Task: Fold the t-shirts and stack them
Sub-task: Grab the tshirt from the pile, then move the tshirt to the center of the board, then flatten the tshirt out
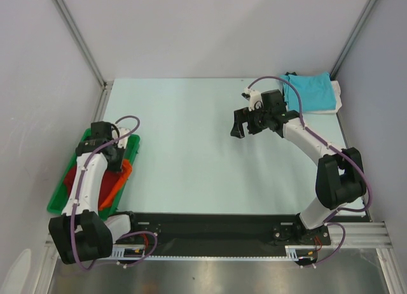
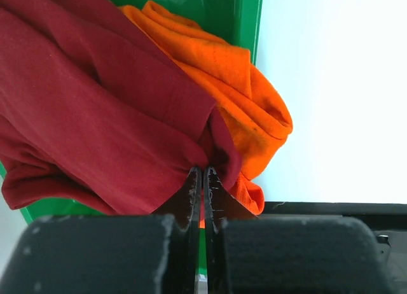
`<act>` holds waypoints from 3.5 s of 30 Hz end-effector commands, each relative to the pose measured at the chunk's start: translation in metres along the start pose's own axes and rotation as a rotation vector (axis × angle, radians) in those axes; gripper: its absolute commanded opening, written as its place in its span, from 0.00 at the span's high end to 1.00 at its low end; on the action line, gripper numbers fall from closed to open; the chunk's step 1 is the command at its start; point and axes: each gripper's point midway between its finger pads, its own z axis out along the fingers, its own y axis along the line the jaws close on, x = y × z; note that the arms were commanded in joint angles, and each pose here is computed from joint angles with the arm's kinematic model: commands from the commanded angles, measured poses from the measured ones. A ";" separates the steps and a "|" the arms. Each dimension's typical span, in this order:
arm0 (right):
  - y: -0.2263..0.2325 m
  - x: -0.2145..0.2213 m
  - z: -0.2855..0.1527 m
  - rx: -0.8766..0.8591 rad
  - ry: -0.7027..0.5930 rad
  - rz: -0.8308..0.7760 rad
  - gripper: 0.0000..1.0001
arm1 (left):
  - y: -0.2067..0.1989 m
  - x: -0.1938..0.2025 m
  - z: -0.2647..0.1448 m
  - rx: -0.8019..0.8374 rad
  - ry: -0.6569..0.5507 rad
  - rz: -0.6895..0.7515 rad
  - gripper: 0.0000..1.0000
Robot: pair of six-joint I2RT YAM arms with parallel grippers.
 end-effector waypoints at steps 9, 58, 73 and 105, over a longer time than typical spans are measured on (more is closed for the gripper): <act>-0.017 -0.051 -0.016 0.096 -0.125 -0.072 0.00 | 0.004 -0.078 -0.093 0.051 -0.352 0.018 1.00; 0.069 0.053 -0.051 -0.360 0.104 -0.633 0.33 | -0.167 -0.271 -0.100 0.297 -0.520 0.403 0.36; 0.164 0.092 0.020 -0.642 0.181 -1.026 0.46 | -0.150 -0.187 -0.088 0.303 -0.466 0.407 0.37; 0.117 0.102 0.097 -0.352 0.246 -1.180 1.00 | -0.116 -0.180 -0.077 0.239 -0.453 0.305 0.36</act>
